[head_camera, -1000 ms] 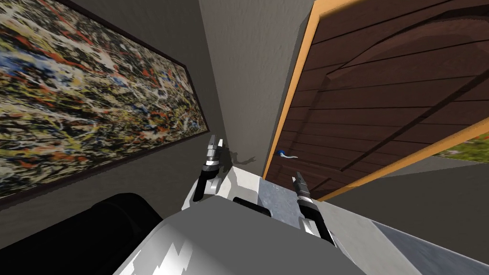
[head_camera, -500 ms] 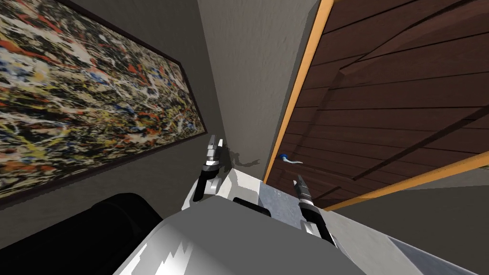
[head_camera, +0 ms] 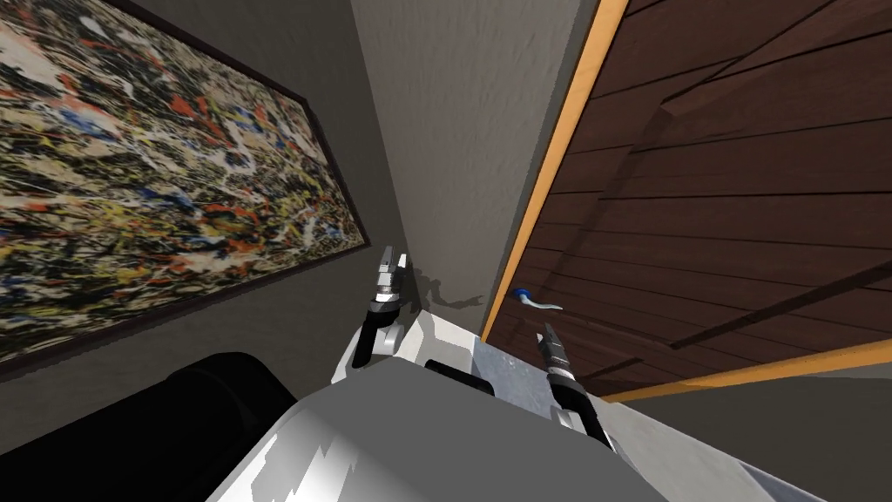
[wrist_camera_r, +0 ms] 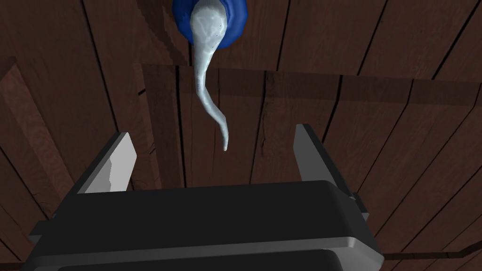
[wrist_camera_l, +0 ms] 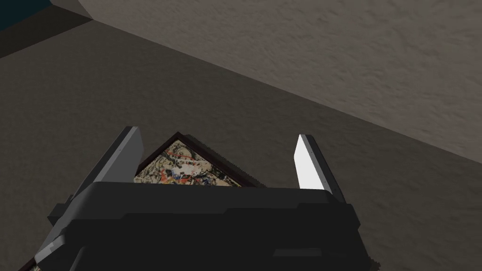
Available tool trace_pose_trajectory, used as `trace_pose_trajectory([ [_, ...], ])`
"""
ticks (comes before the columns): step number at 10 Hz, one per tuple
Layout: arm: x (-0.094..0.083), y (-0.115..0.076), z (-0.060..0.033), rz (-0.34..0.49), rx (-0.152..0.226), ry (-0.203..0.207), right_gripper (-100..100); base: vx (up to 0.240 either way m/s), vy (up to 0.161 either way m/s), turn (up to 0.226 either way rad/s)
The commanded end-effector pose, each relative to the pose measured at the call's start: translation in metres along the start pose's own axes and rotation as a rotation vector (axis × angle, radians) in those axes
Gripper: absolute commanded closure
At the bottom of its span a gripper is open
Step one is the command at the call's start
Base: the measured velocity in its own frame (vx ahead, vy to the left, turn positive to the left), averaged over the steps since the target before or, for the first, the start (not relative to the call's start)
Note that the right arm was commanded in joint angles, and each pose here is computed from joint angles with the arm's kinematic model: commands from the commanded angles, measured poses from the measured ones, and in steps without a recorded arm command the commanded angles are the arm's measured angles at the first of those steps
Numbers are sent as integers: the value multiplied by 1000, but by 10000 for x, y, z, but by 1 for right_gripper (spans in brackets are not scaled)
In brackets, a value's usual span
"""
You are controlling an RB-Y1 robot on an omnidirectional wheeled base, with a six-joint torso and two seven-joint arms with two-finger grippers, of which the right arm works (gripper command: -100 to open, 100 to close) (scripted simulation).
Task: Pull the door open
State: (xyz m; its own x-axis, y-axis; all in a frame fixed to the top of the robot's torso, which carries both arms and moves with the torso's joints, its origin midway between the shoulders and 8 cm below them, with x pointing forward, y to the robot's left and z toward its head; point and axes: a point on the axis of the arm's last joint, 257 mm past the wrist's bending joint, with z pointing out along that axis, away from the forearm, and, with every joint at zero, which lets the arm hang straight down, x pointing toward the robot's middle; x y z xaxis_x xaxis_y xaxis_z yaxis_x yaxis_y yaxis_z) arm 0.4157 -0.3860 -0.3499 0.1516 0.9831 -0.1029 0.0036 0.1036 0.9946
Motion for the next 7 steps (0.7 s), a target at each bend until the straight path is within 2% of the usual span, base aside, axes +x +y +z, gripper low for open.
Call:
trace_pose_trajectory([
  [1, -196, -46, -29, 0, 5, -23, -100, 142, 42, 163],
  [4, -599, -115, -96, -1, 13, -73, -100, 209, 35, 206],
  [5, -599, -115, -96, -1, 13, -73, -100, 140, 12, 26],
  [7, -800, -137, -135, -1, 15, -98, -100, 88, -21, 80],
])
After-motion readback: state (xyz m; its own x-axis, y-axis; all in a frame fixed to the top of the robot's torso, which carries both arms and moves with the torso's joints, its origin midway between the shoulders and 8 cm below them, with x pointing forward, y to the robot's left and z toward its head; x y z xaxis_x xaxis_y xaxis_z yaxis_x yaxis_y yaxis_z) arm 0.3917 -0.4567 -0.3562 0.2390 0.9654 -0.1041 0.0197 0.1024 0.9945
